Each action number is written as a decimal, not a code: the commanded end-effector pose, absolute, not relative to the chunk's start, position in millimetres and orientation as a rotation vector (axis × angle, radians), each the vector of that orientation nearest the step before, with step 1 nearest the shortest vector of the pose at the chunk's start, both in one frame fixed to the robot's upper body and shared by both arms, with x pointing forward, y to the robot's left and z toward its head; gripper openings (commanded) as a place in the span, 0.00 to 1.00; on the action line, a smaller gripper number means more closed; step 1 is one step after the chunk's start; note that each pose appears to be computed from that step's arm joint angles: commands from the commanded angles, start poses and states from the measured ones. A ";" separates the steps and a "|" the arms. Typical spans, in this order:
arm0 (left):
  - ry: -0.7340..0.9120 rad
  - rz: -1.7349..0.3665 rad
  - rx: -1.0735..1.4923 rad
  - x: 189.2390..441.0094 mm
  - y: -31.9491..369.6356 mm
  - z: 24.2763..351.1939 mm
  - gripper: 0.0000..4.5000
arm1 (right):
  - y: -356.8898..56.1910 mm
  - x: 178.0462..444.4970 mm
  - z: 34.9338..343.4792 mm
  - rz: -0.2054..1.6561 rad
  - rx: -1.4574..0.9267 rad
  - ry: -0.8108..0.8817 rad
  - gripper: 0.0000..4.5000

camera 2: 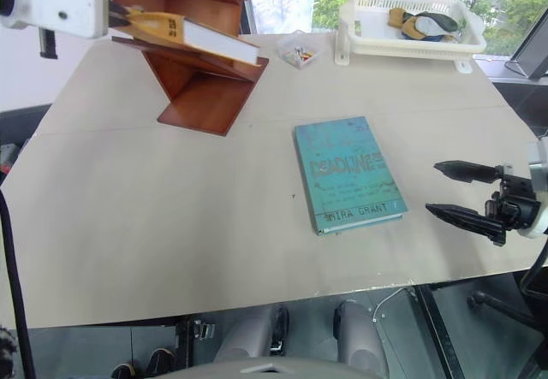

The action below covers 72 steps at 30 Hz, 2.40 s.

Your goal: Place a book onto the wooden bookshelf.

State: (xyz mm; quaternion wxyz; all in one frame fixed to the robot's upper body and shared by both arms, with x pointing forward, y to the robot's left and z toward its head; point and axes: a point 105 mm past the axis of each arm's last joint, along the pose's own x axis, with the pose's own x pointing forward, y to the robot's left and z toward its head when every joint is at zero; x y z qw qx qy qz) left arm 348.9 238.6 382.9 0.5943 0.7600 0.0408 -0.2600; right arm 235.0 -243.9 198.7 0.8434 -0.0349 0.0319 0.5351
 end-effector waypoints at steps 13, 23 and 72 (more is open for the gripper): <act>0.122 -0.470 1.875 371.9 258.9 383.8 0.08 | -246.8 231.0 210.1 1.077 -0.135 0.015 1.00; 0.204 -0.408 1.913 369.9 272.7 387.0 0.71 | -248.5 230.3 210.2 1.063 -0.138 0.010 1.00; 0.031 -0.334 1.973 378.9 254.4 394.3 0.71 | -250.3 229.1 210.5 1.044 -0.149 0.009 1.00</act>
